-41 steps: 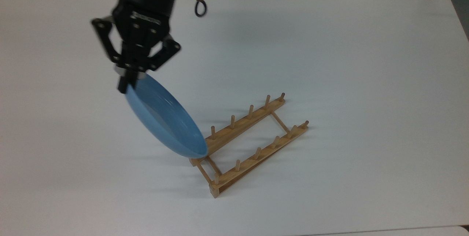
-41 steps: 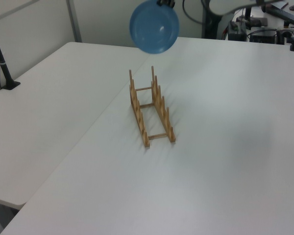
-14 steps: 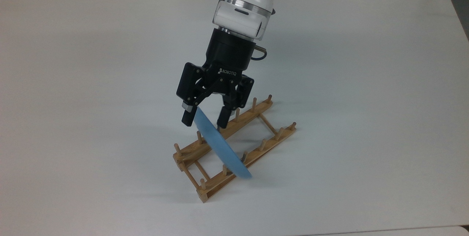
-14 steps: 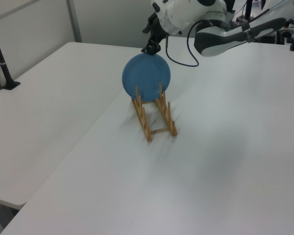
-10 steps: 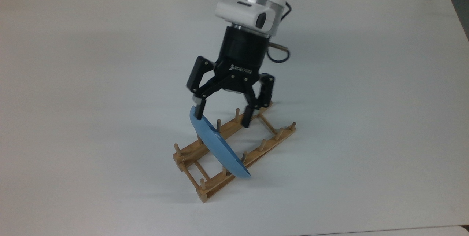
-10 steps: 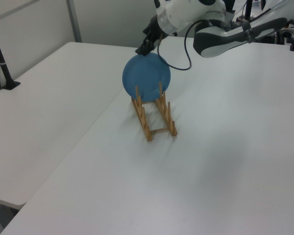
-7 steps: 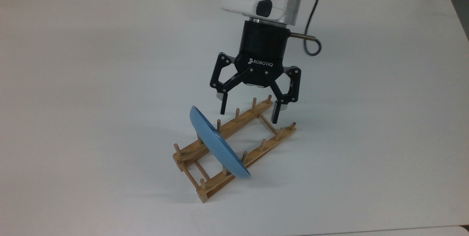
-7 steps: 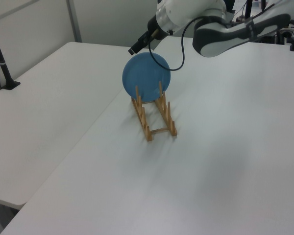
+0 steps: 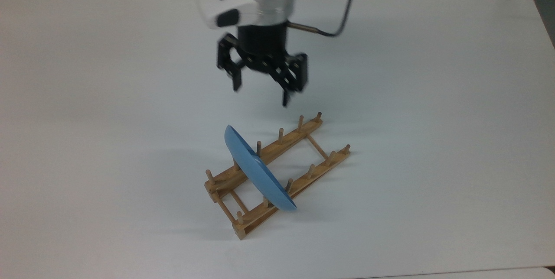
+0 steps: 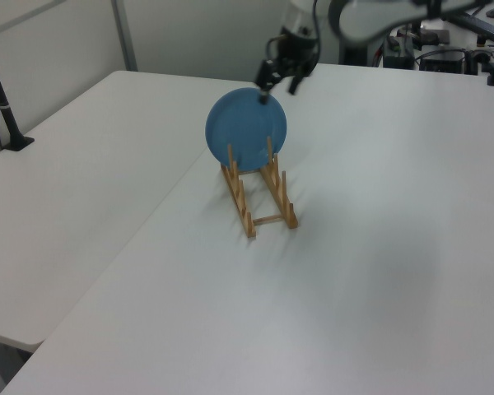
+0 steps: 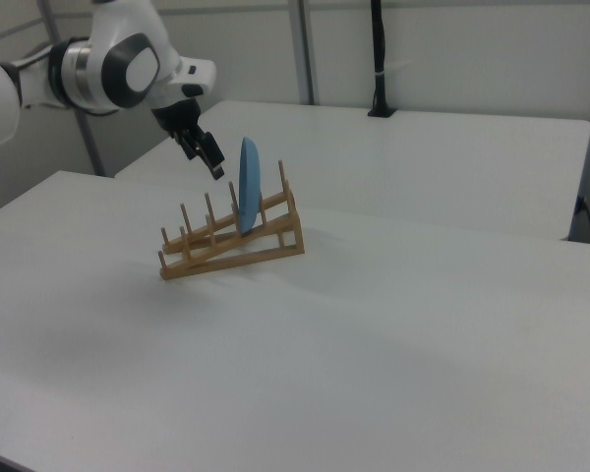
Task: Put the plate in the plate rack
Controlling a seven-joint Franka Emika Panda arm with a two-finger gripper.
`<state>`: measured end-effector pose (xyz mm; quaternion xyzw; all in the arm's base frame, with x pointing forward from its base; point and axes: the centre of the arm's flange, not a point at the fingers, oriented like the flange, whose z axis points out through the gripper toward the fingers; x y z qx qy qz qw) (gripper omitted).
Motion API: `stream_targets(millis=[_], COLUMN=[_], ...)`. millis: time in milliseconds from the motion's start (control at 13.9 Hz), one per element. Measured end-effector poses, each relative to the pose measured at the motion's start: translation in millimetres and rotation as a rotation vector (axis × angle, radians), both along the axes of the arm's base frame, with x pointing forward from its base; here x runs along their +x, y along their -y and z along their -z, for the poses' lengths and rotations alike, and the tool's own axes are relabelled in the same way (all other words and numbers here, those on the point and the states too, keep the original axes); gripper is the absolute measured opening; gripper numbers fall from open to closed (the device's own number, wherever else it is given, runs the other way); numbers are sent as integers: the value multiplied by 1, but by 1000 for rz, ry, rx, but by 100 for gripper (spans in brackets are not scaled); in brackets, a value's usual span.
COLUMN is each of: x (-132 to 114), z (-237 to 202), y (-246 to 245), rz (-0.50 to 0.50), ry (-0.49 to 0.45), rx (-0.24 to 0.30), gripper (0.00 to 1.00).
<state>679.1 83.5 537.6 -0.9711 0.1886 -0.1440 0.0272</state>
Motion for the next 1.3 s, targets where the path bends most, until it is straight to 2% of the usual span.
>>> stream_targets(millis=[144,288,648,1296], x=[-22,-44,-63,-72], z=[-15,-35,-41,-39], y=[32,63,110,111], rz=[-18,-35,-106,-118], ry=[-121,-198,-231,-242], rx=[20,21,11,14], gripper=[100,100,100,100])
